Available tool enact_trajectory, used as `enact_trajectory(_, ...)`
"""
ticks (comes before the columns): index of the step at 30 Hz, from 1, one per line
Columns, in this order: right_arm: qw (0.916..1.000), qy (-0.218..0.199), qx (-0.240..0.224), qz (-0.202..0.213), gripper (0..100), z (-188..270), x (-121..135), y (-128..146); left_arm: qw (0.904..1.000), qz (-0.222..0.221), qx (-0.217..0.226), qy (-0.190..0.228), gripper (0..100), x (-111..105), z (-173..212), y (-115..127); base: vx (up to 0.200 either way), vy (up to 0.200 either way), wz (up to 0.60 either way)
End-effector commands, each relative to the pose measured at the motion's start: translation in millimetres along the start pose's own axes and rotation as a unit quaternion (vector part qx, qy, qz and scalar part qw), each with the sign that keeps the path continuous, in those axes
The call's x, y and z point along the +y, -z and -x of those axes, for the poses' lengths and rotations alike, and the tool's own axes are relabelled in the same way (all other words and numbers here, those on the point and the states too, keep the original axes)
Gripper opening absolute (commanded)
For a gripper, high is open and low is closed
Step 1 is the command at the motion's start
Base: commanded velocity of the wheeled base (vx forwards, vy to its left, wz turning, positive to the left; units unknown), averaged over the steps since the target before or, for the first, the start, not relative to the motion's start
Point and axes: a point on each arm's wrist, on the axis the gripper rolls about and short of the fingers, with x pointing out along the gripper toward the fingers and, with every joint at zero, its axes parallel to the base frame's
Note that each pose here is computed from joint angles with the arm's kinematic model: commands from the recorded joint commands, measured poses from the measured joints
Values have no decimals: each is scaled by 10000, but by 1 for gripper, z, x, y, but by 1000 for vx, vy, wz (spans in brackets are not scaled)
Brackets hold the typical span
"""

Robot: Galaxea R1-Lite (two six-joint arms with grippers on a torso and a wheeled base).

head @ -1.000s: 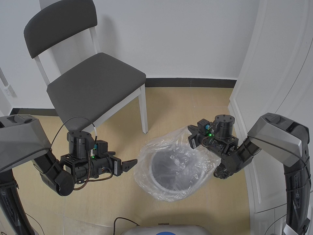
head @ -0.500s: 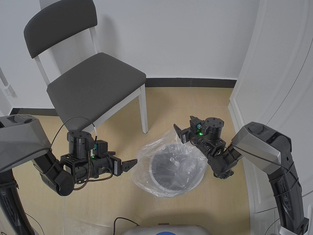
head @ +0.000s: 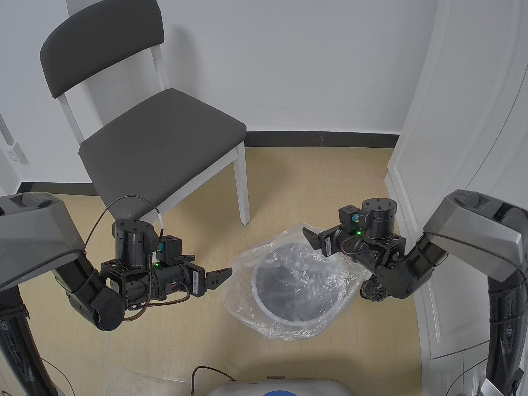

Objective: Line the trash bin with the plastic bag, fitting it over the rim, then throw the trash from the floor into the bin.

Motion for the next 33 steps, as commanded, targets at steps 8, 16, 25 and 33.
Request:
enact_trajectory(8,9960,348,83,-819,100,111,-16,-53,9998,35,-182,77,100,-7,9,-10,0,0,0)
enact_trajectory(16,9792,515,654,-1849,100,150,-13,-56,9998,33,-195,77,100,-8,9,-11,0,0,0)
enact_trajectory(25,9660,684,742,-2379,100,149,-21,-59,9992,142,-376,79,100,-9,14,-21,0,0,0)
enact_trajectory(33,9634,519,1141,-2370,100,141,-30,-39,9976,397,-547,121,100,-11,13,-32,0,0,0)
